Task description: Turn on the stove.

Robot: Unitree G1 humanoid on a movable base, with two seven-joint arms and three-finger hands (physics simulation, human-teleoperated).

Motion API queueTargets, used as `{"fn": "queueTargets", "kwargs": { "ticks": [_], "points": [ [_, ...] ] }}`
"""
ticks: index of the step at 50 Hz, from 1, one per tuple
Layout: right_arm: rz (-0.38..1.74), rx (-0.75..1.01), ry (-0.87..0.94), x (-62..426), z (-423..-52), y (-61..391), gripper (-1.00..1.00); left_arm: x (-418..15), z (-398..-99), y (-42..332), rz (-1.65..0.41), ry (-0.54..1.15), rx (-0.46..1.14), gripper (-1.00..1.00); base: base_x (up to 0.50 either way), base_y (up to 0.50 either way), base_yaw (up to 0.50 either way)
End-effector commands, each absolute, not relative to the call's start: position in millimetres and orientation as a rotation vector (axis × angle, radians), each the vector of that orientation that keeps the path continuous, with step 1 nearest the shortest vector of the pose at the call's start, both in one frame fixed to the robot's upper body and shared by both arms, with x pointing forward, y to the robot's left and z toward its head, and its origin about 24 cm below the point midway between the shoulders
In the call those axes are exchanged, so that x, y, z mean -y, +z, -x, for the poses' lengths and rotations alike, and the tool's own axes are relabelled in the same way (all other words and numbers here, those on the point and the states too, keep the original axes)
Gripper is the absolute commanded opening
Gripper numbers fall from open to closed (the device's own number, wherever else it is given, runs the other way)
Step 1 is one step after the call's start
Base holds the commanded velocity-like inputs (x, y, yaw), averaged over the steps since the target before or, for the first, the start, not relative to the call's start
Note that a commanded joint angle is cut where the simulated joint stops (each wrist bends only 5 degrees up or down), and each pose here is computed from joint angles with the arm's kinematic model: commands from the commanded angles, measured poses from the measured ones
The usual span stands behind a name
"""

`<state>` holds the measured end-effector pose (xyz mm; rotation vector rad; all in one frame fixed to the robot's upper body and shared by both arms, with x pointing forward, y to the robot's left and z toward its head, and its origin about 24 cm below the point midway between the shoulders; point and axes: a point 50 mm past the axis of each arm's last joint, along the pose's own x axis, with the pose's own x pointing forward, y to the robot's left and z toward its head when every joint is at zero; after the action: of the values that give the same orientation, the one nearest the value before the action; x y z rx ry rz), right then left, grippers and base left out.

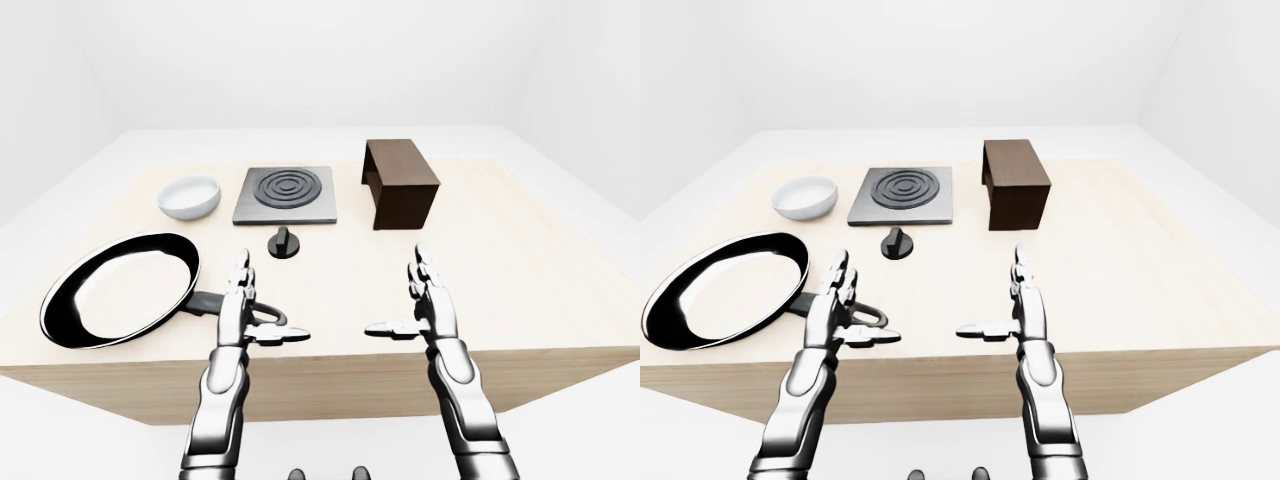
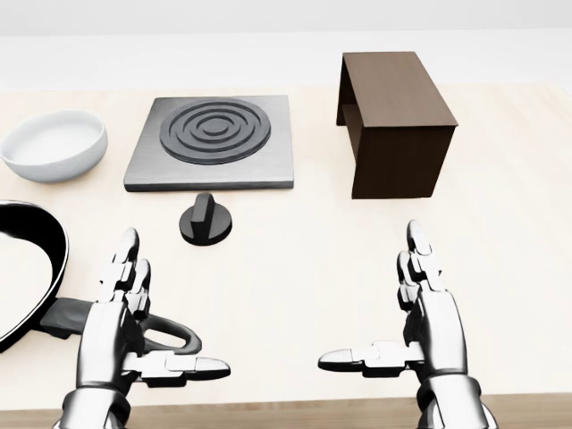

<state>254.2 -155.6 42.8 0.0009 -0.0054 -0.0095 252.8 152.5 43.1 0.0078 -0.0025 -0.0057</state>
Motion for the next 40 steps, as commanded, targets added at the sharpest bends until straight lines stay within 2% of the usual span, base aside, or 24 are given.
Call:
{"fn": "queueTargets", "kwargs": {
  "ticks": [1, 7, 15, 24, 25, 28, 40],
  "points": [
    [-0.003, 0.022, -0.036, 169, -255, 47, 1.00, -158, -251, 48, -0.023, -0.016, 0.011, 1.00, 0.00, 0.00, 0.00],
    [-0.008, 0.047, -0.072, 182, -254, 65, 1.00, -158, -251, 48, -0.016, -0.018, 0.007, 1.00, 0.00, 0.00, 0.00],
    [-0.020, 0.253, -0.191, 214, -239, 112, 1.00, -159, -251, 48, -0.013, -0.015, 0.006, 1.00, 0.00, 0.00, 0.00],
    [-0.086, 0.417, -0.329, 247, -220, 147, 1.00, -157, -250, 47, -0.006, -0.025, 0.000, 1.00, 0.00, 0.00, 0.00],
    [-0.101, 0.480, -0.401, 263, -211, 159, 1.00, -158, -250, 49, -0.005, -0.023, 0.001, 1.00, 0.00, 0.00, 0.00],
    [-0.123, 0.524, -0.447, 273, -202, 168, 1.00, -157, -250, 48, -0.005, -0.023, 0.001, 1.00, 0.00, 0.00, 0.00],
    [-0.124, 0.538, -0.446, 274, -200, 171, 1.00, -158, -251, 47, -0.007, -0.019, 0.001, 1.00, 0.00, 0.00, 0.00]
  ]
}}
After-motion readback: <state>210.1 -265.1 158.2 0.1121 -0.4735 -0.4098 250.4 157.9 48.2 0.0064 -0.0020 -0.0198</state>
